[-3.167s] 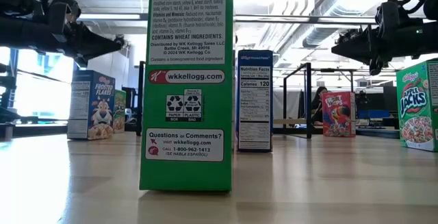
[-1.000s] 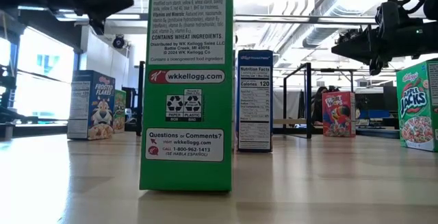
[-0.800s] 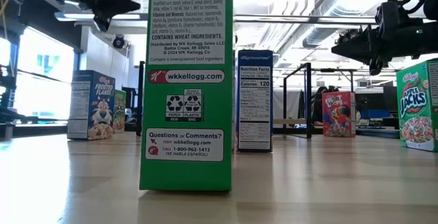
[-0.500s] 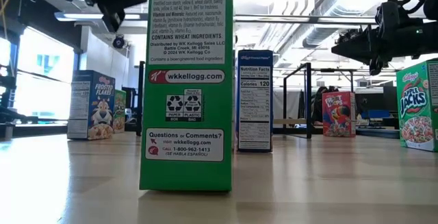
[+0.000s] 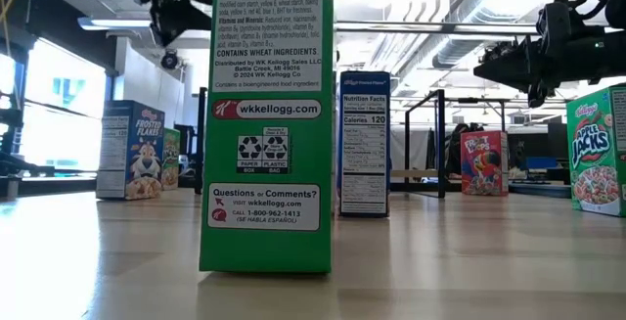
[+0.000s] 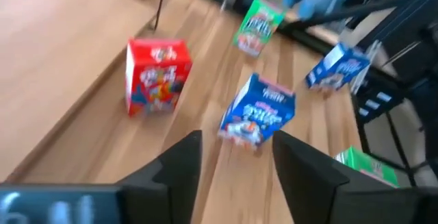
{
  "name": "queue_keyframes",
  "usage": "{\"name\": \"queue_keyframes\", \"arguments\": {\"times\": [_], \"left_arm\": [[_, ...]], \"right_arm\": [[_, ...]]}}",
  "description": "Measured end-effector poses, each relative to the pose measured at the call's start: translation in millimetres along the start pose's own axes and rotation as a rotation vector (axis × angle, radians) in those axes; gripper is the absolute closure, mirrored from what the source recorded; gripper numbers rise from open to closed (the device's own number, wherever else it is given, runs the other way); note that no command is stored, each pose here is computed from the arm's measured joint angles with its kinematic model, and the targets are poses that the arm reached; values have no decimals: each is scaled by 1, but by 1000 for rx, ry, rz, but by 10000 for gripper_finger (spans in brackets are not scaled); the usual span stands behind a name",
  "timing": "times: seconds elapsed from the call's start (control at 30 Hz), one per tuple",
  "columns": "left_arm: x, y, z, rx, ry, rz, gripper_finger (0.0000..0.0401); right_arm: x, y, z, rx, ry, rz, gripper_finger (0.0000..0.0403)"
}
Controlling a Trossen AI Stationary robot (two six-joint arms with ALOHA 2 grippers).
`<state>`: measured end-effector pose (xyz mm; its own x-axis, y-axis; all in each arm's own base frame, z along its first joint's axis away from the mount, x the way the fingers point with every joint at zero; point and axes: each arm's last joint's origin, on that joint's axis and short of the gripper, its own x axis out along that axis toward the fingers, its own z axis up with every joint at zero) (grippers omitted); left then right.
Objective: Stack cereal on shelf
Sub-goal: Put the top left blue cereal box on the shelf
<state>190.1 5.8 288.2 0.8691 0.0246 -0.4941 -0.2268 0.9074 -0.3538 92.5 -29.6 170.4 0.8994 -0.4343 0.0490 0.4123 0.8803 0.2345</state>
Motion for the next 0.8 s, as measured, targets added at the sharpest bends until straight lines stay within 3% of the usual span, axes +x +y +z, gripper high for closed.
{"name": "queue_keyframes", "arguments": {"times": [0.27, 0.4, 0.5, 0.63, 0.8], "left_arm": [[-8, -8, 20, -148, 276, 168, 177], [-6, -9, 23, -169, 401, 274, 167], [0, -8, 20, -169, 498, 291, 167], [10, -8, 18, -215, 541, 289, 168], [14, -5, 13, -291, 589, 363, 167]], "right_arm": [[0, 0, 0, 0, 0, 0, 403], [0, 0, 0, 0, 0, 0, 403], [0, 0, 0, 0, 0, 0, 403], [0, 0, 0, 0, 0, 0, 403], [0, 0, 0, 0, 0, 0, 403]]}}
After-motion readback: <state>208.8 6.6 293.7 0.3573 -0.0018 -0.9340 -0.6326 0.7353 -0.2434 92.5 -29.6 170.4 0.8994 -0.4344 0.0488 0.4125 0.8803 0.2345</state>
